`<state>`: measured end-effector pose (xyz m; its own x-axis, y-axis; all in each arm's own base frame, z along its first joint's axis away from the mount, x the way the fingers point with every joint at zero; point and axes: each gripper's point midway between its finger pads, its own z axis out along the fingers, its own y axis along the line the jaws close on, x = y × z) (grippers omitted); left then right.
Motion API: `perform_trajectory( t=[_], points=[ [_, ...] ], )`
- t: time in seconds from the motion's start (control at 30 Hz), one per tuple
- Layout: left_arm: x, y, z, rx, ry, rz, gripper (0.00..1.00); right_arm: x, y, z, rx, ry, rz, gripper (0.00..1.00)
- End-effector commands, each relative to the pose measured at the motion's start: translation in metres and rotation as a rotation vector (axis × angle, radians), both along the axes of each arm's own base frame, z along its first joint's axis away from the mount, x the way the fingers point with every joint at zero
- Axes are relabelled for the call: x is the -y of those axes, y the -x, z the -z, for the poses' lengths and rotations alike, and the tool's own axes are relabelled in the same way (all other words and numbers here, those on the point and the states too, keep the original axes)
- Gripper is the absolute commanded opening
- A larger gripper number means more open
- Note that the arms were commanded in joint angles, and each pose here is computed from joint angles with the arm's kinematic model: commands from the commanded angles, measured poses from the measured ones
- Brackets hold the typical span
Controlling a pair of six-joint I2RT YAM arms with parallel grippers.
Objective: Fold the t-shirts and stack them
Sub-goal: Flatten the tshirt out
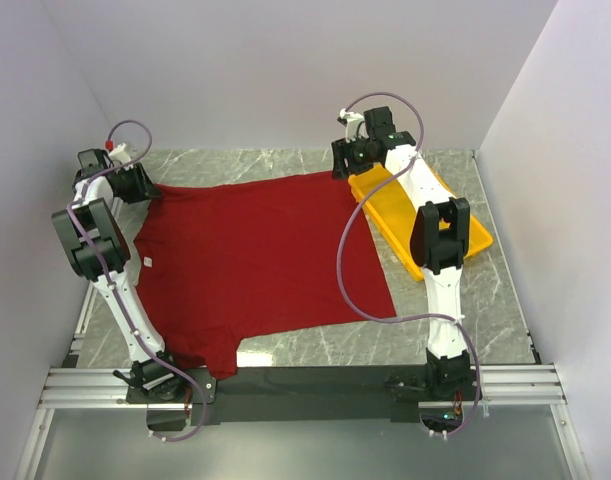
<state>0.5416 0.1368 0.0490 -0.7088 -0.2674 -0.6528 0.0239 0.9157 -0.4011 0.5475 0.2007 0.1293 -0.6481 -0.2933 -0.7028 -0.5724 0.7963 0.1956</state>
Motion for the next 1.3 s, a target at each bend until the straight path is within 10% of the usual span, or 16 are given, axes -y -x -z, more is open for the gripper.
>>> perform_trajectory(
  t=[0.0, 0.37, 0.77, 1.0, 1.27],
  points=[
    [0.0, -0.01, -0.043, 0.09, -0.028, 0.018, 0.46, -0.001, -0.016, -0.026, 0.093, -0.016, 0.001, 0.64],
    [0.004, -0.012, -0.03, 0.078, 0.004, 0.033, 0.47, -0.001, -0.016, -0.025, 0.092, -0.015, 0.002, 0.64],
    [0.01, -0.019, -0.029, 0.097, 0.015, 0.036, 0.19, 0.0, -0.022, -0.018, 0.105, 0.007, -0.011, 0.65],
    [0.01, -0.013, -0.024, 0.072, 0.009, 0.042, 0.47, 0.001, -0.033, -0.016, 0.133, 0.02, -0.007, 0.65],
    [0.009, -0.018, -0.019, 0.064, 0.003, 0.031, 0.48, 0.002, -0.033, -0.011, 0.126, 0.025, 0.001, 0.65]
  ],
)
